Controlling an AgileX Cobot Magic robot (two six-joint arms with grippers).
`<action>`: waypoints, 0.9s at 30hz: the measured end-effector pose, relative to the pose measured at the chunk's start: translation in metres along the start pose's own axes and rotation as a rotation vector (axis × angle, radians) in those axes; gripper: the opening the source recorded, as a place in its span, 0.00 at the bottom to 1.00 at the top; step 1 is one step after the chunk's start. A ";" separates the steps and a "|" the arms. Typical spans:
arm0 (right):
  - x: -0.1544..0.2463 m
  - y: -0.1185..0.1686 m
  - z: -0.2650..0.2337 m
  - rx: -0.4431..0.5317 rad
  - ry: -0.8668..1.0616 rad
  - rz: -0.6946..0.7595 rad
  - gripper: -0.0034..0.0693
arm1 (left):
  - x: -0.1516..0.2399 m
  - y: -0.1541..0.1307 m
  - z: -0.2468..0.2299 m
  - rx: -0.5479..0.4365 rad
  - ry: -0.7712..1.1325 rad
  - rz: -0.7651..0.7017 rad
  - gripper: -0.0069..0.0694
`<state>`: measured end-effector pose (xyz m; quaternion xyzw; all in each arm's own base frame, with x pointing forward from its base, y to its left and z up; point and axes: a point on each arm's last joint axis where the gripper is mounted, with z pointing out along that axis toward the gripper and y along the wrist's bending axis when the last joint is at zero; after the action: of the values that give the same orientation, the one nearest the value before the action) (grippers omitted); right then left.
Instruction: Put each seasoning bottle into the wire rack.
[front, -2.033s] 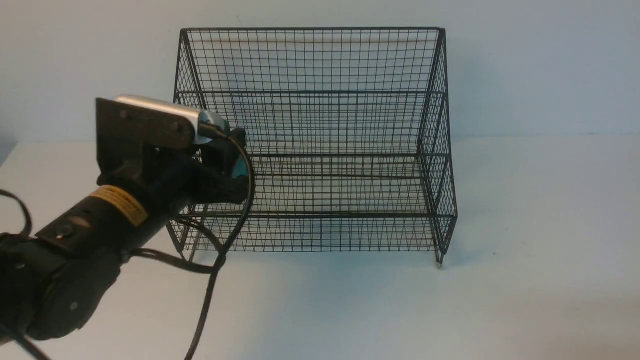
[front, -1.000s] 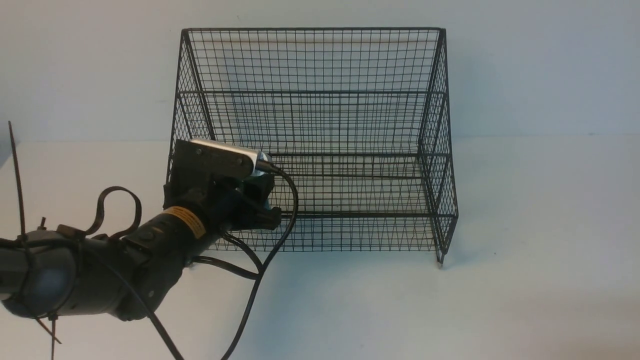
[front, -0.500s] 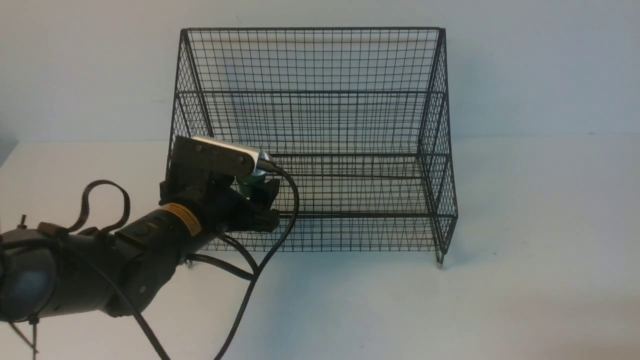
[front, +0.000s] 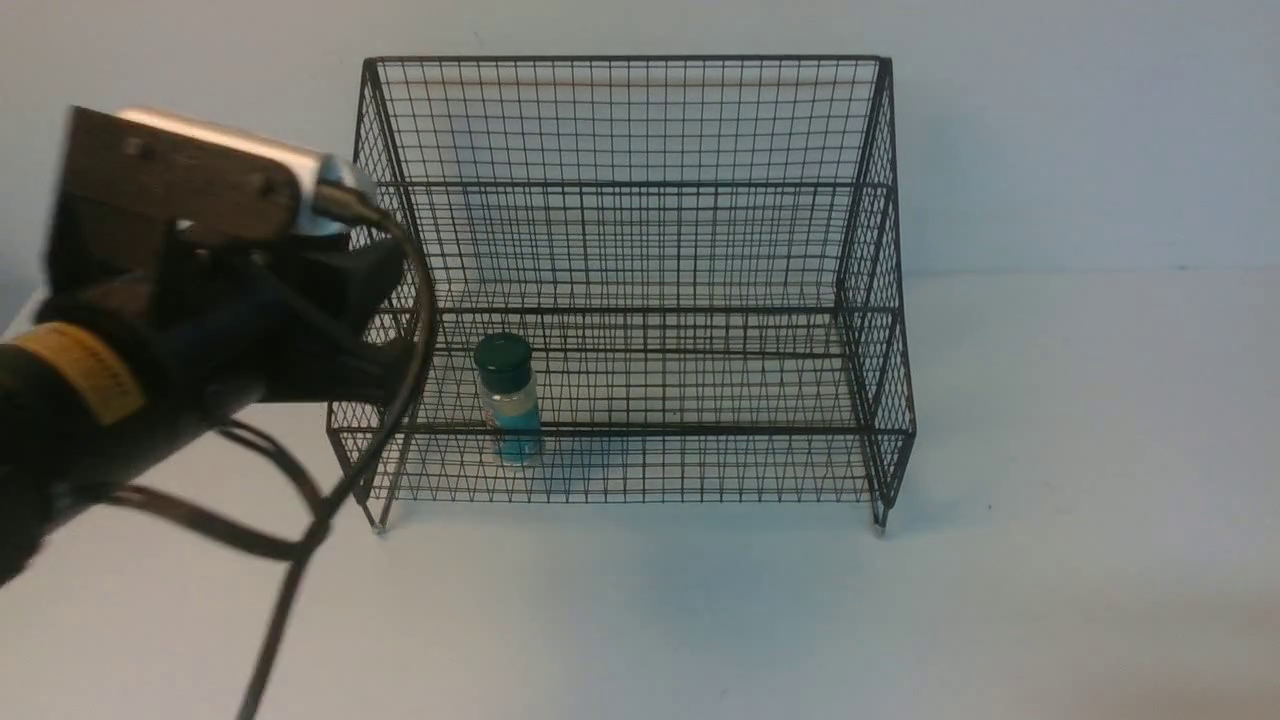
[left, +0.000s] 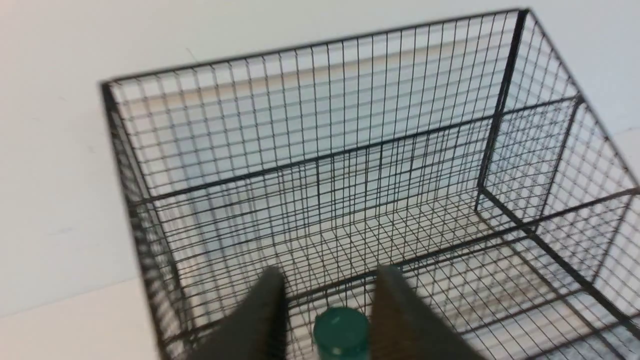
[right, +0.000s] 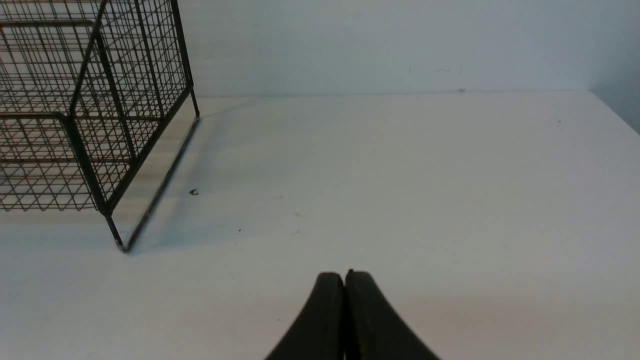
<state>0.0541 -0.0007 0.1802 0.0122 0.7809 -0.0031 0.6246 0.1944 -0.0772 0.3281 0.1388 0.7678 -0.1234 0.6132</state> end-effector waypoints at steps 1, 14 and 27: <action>0.000 0.000 0.000 0.000 0.000 0.000 0.02 | -0.003 0.000 -0.014 -0.003 -0.002 0.000 0.17; 0.000 0.000 0.000 0.000 0.000 0.000 0.02 | -0.013 0.002 -0.133 -0.017 -0.127 -0.011 0.08; 0.000 0.000 0.000 0.000 0.000 0.000 0.02 | -0.002 0.002 -0.169 -0.022 -0.151 -0.014 0.08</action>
<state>0.0541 -0.0007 0.1802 0.0122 0.7809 -0.0031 0.6246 0.0425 -0.0143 0.3672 0.1168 0.7215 -0.1296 0.6700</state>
